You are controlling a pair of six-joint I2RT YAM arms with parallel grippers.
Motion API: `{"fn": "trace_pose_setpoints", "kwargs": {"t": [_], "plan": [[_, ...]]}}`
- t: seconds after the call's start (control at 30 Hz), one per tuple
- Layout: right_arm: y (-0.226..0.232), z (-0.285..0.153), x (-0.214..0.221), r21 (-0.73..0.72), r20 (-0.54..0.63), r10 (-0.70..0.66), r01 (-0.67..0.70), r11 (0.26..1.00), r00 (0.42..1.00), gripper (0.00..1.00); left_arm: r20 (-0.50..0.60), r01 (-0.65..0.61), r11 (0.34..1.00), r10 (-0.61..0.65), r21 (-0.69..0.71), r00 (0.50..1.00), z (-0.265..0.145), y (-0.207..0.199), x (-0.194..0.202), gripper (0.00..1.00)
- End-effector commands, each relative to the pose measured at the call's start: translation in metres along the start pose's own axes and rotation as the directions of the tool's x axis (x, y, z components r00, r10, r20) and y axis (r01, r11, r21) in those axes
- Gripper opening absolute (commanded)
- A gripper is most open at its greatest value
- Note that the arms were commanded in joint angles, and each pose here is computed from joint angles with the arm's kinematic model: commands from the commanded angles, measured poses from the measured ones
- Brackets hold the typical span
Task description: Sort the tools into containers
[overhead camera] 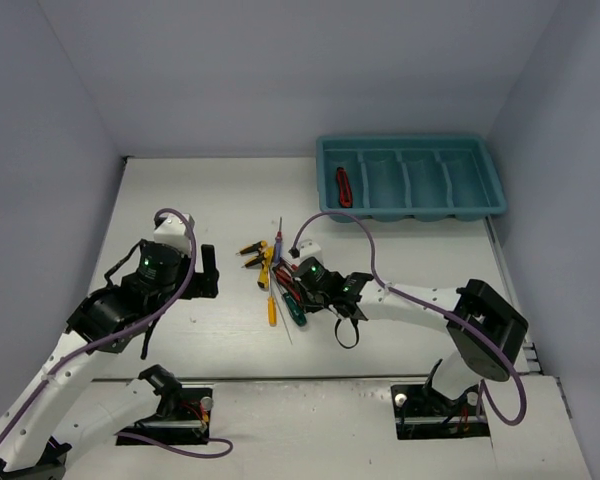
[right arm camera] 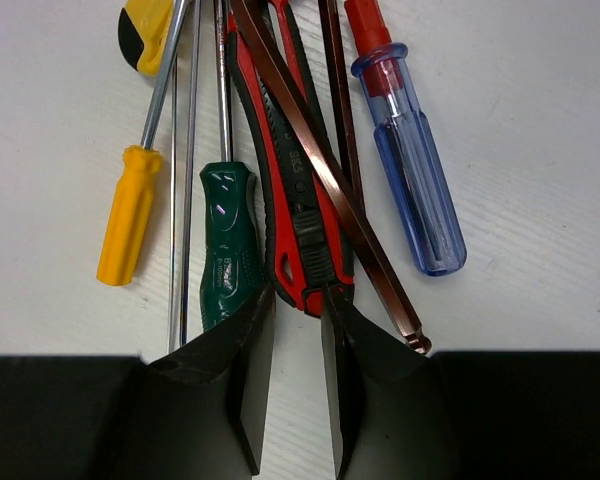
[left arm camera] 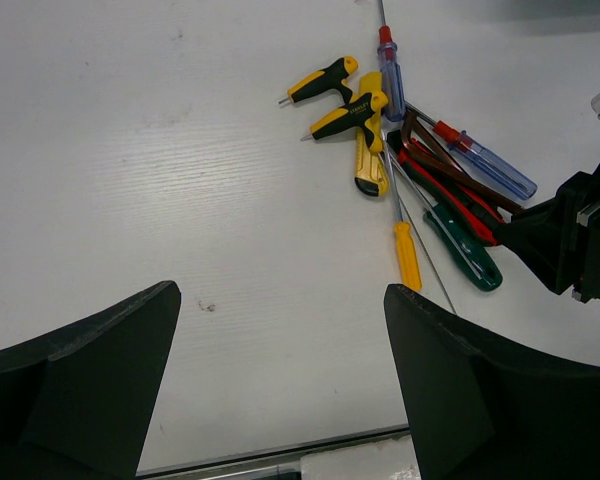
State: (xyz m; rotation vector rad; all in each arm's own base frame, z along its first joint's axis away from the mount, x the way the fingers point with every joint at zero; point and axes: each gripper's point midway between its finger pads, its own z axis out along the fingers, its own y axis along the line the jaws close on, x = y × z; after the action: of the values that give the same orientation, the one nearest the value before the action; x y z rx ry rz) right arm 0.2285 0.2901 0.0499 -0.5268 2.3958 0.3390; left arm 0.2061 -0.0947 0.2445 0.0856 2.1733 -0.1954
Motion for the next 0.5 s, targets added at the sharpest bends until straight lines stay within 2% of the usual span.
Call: {"fn": "trace_pose_setpoints", "kwargs": {"t": [0.0,0.17,0.3,0.47], "plan": [[0.013,0.0,-0.021,-0.019,0.075,0.033,-0.032,0.999,0.997,0.22,0.03,0.002,1.0,-0.003,0.021,1.0,-0.002,-0.006,-0.014,0.81],[0.01,0.008,-0.013,0.0,0.061,0.038,-0.038,0.999,0.997,0.25,0.017,-0.005,1.0,0.004,0.025,1.0,0.001,-0.008,-0.013,0.81],[0.006,0.014,-0.007,0.025,0.05,0.034,-0.035,0.999,0.998,0.37,0.014,-0.013,1.0,0.012,0.022,1.0,0.002,-0.008,-0.012,0.81],[0.004,0.021,-0.003,0.042,0.04,0.027,-0.029,0.999,0.999,0.39,0.019,-0.016,1.0,0.015,0.025,1.0,0.0,-0.007,-0.012,0.81]]}}
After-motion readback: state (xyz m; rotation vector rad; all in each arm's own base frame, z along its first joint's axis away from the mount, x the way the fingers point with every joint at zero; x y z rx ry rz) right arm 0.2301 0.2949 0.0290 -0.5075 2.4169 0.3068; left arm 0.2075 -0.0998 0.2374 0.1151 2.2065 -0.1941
